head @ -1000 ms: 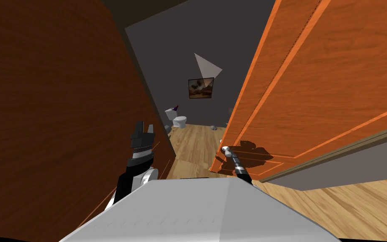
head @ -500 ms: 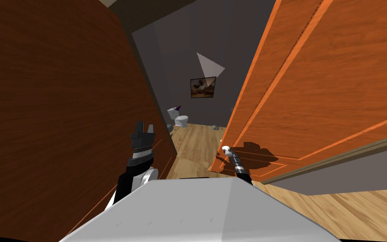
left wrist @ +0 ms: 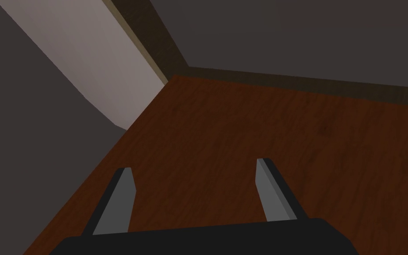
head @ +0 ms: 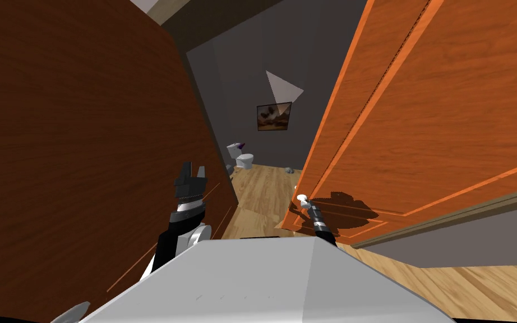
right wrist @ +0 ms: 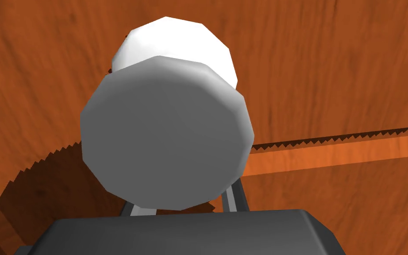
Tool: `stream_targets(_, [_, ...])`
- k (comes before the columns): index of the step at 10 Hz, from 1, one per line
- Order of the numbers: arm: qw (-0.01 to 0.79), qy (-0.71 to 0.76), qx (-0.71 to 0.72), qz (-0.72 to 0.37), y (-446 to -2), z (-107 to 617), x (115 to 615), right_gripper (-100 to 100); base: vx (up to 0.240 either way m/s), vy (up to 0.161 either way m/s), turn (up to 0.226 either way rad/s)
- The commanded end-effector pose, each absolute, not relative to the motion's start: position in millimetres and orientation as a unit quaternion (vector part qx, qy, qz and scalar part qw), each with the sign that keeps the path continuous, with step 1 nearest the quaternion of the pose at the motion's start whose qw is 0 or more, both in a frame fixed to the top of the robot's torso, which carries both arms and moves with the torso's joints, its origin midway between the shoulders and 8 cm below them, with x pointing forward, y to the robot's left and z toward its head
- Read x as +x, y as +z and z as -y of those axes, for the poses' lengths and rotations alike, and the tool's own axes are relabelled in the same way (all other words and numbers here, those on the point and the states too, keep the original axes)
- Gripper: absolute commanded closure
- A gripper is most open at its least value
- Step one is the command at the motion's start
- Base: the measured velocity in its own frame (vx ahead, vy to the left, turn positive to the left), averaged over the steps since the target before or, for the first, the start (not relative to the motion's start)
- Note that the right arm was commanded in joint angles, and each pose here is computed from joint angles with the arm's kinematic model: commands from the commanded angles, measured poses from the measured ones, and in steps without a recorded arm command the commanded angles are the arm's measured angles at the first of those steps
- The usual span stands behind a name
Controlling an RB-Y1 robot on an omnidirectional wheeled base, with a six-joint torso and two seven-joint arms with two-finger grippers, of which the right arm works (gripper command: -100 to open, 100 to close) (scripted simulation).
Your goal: Pull the door open
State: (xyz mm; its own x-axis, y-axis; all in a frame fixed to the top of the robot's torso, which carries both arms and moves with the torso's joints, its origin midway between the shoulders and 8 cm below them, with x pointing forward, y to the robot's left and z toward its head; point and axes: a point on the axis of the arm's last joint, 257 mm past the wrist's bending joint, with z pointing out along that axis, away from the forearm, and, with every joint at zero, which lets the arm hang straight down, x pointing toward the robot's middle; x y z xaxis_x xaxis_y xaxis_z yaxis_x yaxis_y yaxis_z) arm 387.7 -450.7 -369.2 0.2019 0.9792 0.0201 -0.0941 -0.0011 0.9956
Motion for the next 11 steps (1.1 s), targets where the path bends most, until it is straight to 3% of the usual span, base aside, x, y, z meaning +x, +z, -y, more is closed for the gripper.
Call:
stream_targets(1, [0.559,0.497,0.533,-0.395,-360.2,445.6,395.6,100,-0.039,-0.019,0.084])
stream_targets(5, [0.526,0.529,0.571,-0.341,-361.4,450.7,397.4,100,-0.078,-0.031,0.133])
stream_targets(11, [0.494,0.557,0.598,-0.295,-362.9,453.8,398.4,100,-0.05,-0.014,0.059])
